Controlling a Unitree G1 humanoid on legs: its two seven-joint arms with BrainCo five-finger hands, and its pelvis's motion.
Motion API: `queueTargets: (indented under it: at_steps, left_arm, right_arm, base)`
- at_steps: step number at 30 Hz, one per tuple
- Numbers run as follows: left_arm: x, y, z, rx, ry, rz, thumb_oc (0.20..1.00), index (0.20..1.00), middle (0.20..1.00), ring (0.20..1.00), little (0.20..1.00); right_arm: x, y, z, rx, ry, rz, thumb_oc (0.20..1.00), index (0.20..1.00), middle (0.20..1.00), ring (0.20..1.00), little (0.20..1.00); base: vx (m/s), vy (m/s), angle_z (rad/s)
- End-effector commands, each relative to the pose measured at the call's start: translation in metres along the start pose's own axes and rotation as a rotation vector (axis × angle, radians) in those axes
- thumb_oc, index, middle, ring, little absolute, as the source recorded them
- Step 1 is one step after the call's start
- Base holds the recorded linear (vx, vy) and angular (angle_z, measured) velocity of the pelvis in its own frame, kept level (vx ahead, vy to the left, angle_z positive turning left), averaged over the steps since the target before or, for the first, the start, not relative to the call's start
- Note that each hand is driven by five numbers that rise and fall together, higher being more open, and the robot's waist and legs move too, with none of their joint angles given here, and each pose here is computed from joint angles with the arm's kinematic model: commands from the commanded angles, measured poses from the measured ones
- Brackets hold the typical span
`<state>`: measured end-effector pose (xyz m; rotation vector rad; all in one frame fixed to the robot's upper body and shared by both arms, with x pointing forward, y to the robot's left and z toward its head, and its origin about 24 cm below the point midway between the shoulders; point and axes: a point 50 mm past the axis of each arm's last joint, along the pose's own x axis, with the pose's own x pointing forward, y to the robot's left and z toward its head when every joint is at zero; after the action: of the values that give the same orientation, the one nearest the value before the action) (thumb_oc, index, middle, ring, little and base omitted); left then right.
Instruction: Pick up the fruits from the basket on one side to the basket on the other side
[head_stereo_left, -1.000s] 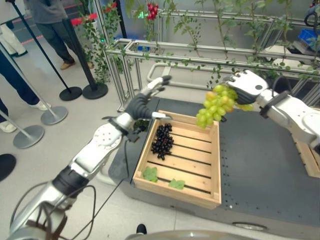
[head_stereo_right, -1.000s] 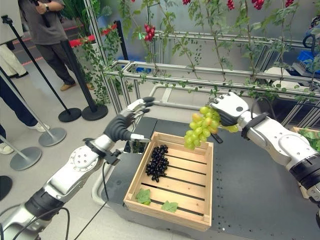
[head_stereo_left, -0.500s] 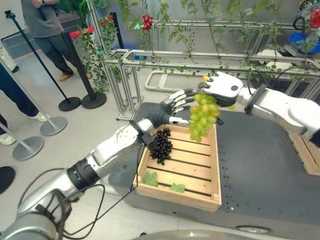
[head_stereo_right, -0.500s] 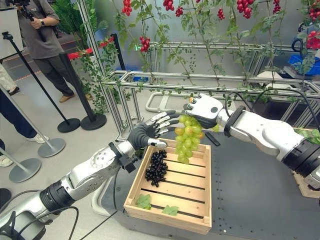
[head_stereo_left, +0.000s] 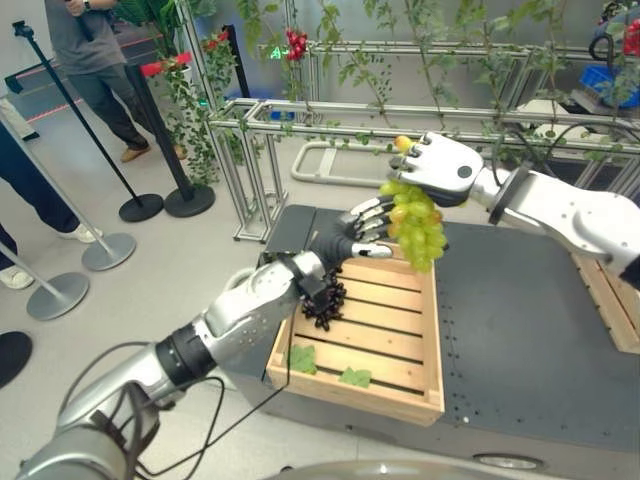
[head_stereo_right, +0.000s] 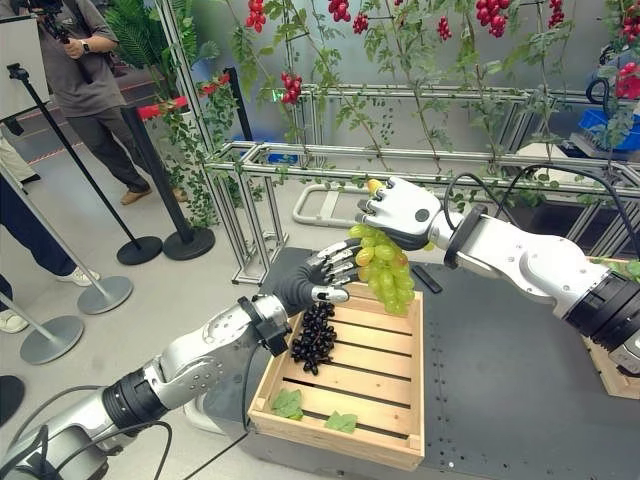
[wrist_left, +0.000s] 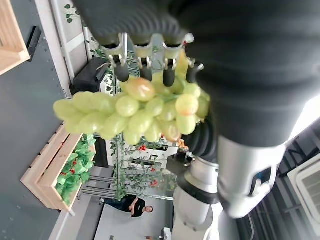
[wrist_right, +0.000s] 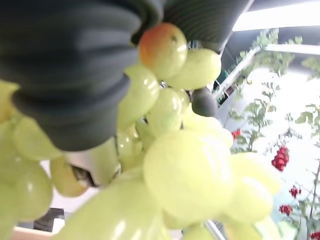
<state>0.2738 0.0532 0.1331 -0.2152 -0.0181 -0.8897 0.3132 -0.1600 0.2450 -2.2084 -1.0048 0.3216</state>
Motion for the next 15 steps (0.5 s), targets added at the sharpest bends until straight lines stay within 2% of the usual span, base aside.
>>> queueTargets:
  at_steps: [1,6,15]
  left_arm:
    - [0.009,-0.015,-0.008,-0.064,0.022,-0.085,1.000,1.000,1.000,1.000,1.000]
    - [0.012,-0.016,-0.009,-0.077,0.016,-0.083,1.000,1.000,1.000,1.000,1.000]
    - [0.013,0.001,-0.015,-0.037,0.035,0.003,1.000,1.000,1.000,1.000,1.000]
  right_arm:
    - [0.015,-0.070,-0.031,-0.173,0.078,-0.285,0.200,0.200,0.200,0.200,0.200]
    - [0.017,-0.072,-0.029,-0.185,0.069,-0.302,0.200,0.200,0.200,0.200,0.200]
    - [0.018,-0.083,-0.026,-0.173,0.059,-0.347,0.200,0.200,0.200,0.200,0.200]
  base:
    - [0.00,0.000,0.00]
    - [0.00,0.000,0.00]
    - [0.00,0.000,0.00]
